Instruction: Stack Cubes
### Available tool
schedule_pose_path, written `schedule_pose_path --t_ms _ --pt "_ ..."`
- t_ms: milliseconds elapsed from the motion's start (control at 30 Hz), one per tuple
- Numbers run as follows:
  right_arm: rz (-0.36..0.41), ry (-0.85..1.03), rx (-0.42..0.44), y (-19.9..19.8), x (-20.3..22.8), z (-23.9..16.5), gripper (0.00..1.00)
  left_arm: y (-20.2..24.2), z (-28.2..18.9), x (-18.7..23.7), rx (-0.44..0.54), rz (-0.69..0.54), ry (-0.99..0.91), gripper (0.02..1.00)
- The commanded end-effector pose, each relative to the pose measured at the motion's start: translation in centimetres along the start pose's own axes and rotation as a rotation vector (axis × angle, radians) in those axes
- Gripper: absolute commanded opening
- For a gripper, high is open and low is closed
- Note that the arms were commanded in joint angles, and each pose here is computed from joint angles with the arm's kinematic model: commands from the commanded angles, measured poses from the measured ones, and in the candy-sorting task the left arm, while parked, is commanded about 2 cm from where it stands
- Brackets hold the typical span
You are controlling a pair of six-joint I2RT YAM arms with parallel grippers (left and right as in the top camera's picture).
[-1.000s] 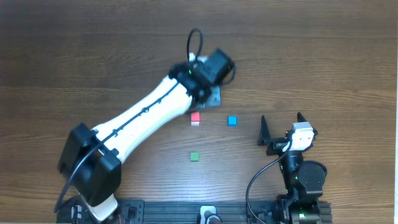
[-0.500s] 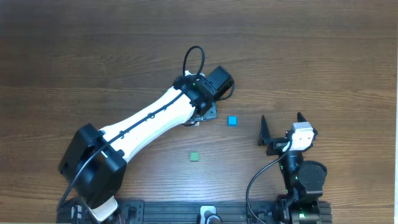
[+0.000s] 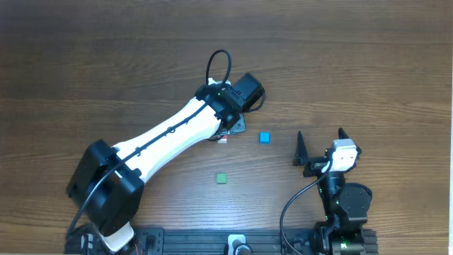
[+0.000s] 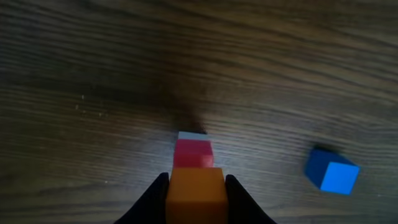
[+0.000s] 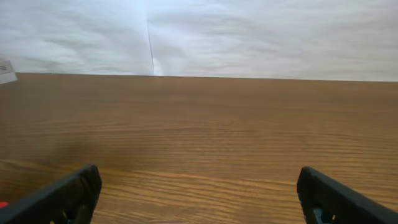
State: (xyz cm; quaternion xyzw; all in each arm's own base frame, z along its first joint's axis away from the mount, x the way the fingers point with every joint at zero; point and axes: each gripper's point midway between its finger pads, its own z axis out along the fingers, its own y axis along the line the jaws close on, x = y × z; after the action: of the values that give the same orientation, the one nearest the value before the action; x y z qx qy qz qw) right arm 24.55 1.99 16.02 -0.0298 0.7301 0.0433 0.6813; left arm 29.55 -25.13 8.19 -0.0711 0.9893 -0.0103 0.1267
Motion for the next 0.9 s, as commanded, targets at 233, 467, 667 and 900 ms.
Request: schedule_pose_path --t_ms 233,467,667,900 --pt "-0.008 0.001 -0.012 0.2 0.2 0.0 0.993 0.7 1.5 0.1 -0.045 -0.010 0.010 0.086" --pt "-0.008 0.001 -0.012 0.2 0.2 0.0 0.993 0.7 1.6 0.1 -0.046 0.015 0.011 0.084" --pt "-0.008 0.001 -0.012 0.2 0.2 0.0 0.991 0.6 1.7 0.1 -0.042 0.039 0.013 0.086" --pt "-0.008 0.001 -0.012 0.2 0.2 0.0 0.991 0.9 2.3 0.4 -0.044 0.042 0.015 0.086"
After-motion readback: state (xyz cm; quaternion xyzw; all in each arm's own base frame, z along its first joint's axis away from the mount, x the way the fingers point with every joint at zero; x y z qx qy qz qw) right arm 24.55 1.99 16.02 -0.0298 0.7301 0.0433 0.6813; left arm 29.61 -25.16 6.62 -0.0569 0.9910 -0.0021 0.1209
